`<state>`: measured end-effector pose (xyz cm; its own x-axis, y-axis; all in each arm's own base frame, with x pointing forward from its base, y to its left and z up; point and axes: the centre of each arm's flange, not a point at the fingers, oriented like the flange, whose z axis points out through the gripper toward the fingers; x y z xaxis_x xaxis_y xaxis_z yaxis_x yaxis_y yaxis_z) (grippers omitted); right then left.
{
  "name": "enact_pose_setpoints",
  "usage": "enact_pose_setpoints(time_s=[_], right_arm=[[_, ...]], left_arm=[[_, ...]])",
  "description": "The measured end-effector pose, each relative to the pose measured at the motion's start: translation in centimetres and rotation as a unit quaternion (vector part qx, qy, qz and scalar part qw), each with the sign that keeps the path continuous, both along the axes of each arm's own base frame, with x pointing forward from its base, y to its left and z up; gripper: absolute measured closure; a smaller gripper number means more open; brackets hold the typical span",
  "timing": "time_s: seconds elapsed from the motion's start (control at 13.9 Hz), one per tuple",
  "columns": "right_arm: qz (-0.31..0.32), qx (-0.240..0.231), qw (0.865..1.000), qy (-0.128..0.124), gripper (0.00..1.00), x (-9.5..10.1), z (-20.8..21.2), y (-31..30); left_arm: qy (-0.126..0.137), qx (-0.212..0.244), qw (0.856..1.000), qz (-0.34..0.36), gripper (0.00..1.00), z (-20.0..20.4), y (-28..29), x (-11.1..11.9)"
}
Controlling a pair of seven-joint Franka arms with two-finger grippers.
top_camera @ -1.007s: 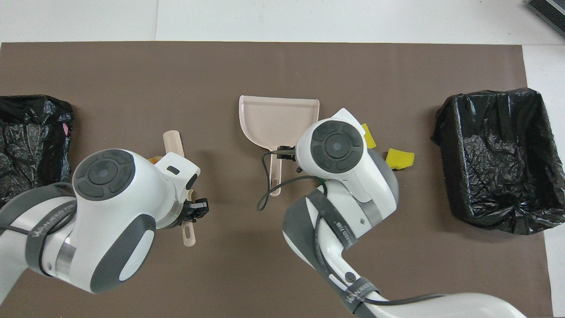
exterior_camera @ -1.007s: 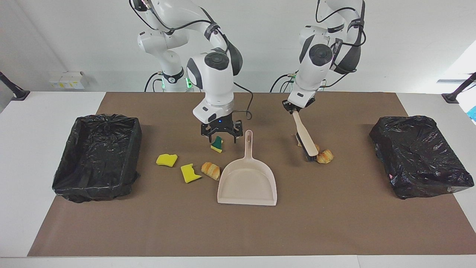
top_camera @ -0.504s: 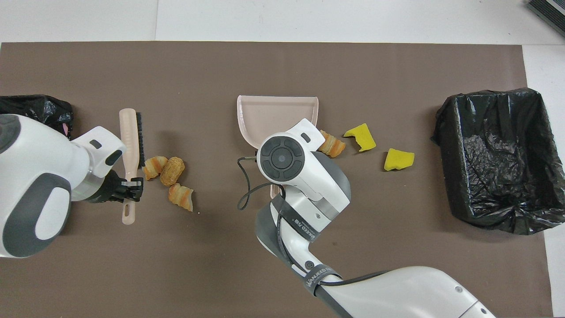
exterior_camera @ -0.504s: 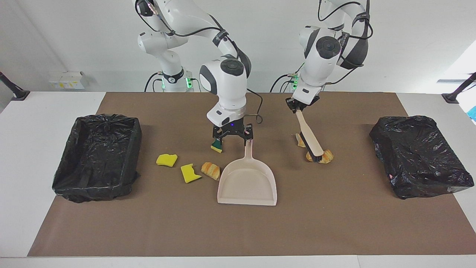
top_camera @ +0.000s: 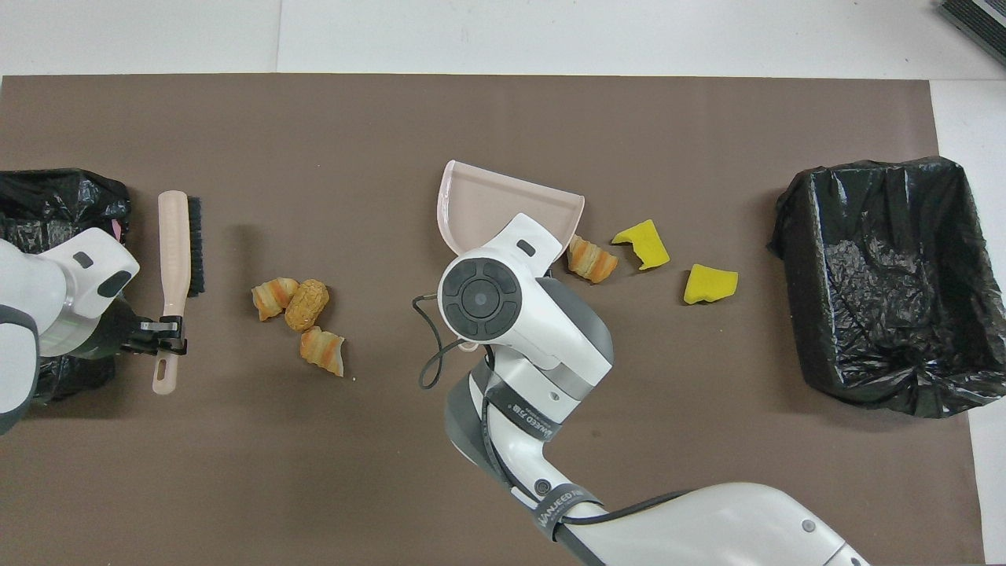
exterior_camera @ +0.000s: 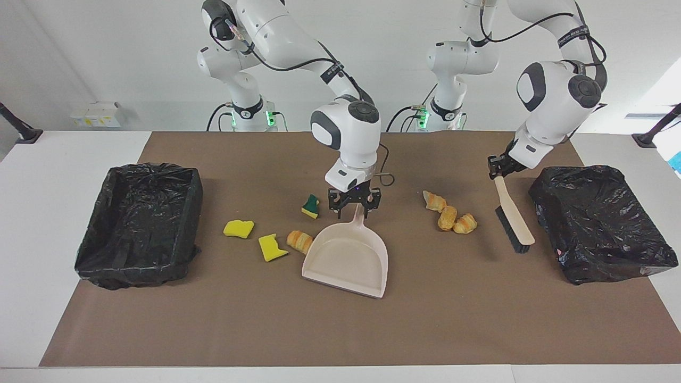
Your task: Sweep and dump trash in bin
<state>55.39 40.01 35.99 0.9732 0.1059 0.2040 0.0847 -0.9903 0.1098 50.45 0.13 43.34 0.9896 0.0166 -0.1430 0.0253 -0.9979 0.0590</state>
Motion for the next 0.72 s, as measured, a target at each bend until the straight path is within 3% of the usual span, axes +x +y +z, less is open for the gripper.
enact_pose_setpoints(time_s=[0.29, 0.5, 0.72], right_arm=[[-0.008, 0.021, 1.000, 0.002, 0.18, -0.5, 0.4, 1.1], [-0.027, 0.038, 0.999, 0.023, 0.19, -1.1, -0.7, 1.1], [-0.037, 0.047, 0.997, 0.037, 0.32, -1.4, -1.1, 1.1]], left_arm=[[0.002, -0.002, 1.000, -0.011, 0.74, -0.5, 1.3, -0.2], [0.007, -0.002, 1.000, -0.030, 0.74, -1.0, 1.3, -0.5], [0.014, -0.001, 0.998, -0.055, 0.74, -1.7, 1.3, -0.8]])
